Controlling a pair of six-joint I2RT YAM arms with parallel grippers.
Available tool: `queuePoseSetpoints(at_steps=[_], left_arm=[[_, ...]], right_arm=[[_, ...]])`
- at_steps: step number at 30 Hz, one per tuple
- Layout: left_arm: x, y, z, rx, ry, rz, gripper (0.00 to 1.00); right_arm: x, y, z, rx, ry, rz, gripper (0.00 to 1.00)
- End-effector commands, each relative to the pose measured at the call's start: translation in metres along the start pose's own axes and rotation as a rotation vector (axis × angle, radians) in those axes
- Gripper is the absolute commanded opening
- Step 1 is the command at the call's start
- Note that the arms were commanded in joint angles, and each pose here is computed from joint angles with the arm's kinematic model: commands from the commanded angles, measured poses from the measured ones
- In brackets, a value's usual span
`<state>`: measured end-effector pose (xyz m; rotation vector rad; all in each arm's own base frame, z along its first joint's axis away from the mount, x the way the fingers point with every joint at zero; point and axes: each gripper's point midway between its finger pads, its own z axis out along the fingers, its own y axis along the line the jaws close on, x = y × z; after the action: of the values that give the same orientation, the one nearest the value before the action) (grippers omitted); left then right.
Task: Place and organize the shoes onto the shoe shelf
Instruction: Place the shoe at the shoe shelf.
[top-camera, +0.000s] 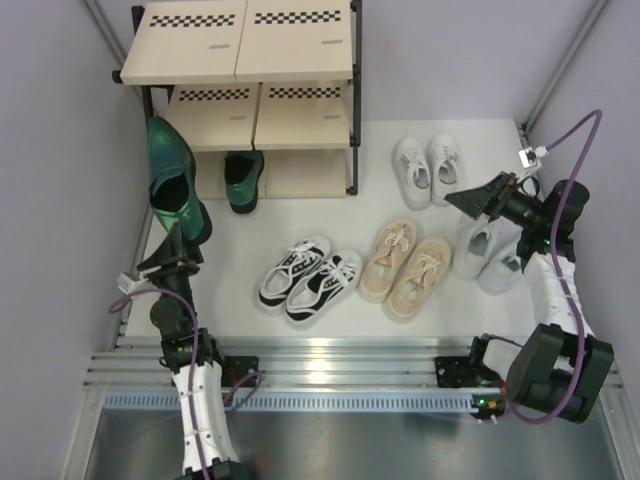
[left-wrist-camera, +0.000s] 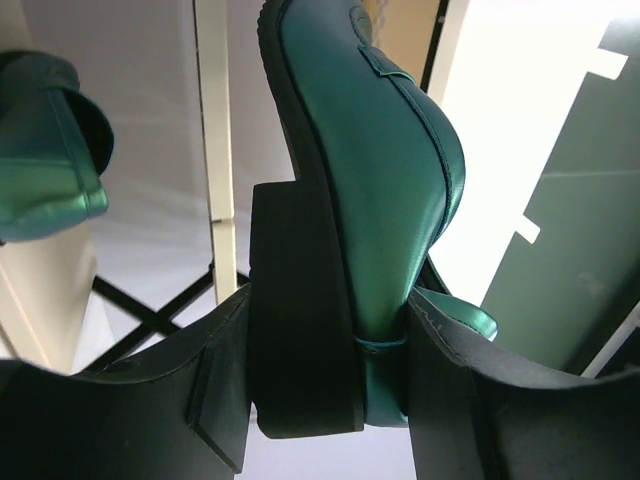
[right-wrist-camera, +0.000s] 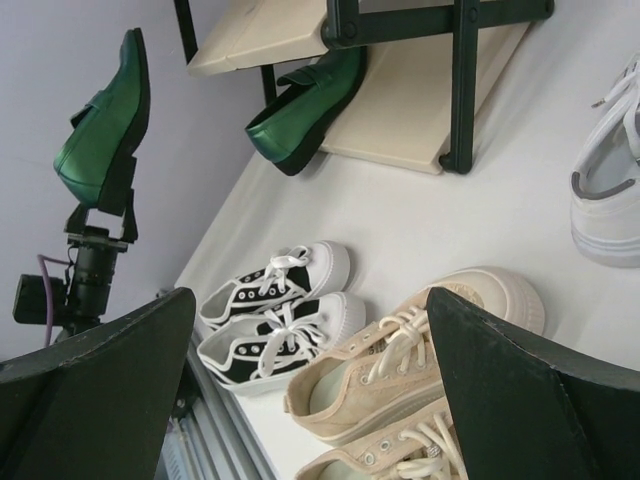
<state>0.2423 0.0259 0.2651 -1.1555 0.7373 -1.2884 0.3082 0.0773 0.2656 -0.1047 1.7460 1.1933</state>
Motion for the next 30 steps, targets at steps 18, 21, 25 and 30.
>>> queuePoseSetpoints(at_steps=[18,21,25,30], left_arm=[[-0.053,0.006,-0.001,-0.02,-0.29,-0.067,0.0],[-0.057,0.021,-0.003,-0.094,-0.319,-0.055,0.0],[-0.058,0.047,-0.005,-0.193,-0.312,-0.04,0.0],[-0.039,0.076,-0.002,-0.302,-0.194,-0.024,0.0]], right_arm=[[-0.012,-0.008,-0.006,-0.009,-0.027,-0.086,0.99],[-0.013,-0.009,-0.008,-0.004,-0.031,-0.084,0.99],[-0.013,-0.009,-0.008,-0.004,-0.033,-0.082,0.99],[-0.015,-0.01,-0.01,0.0,-0.038,-0.082,0.99]])
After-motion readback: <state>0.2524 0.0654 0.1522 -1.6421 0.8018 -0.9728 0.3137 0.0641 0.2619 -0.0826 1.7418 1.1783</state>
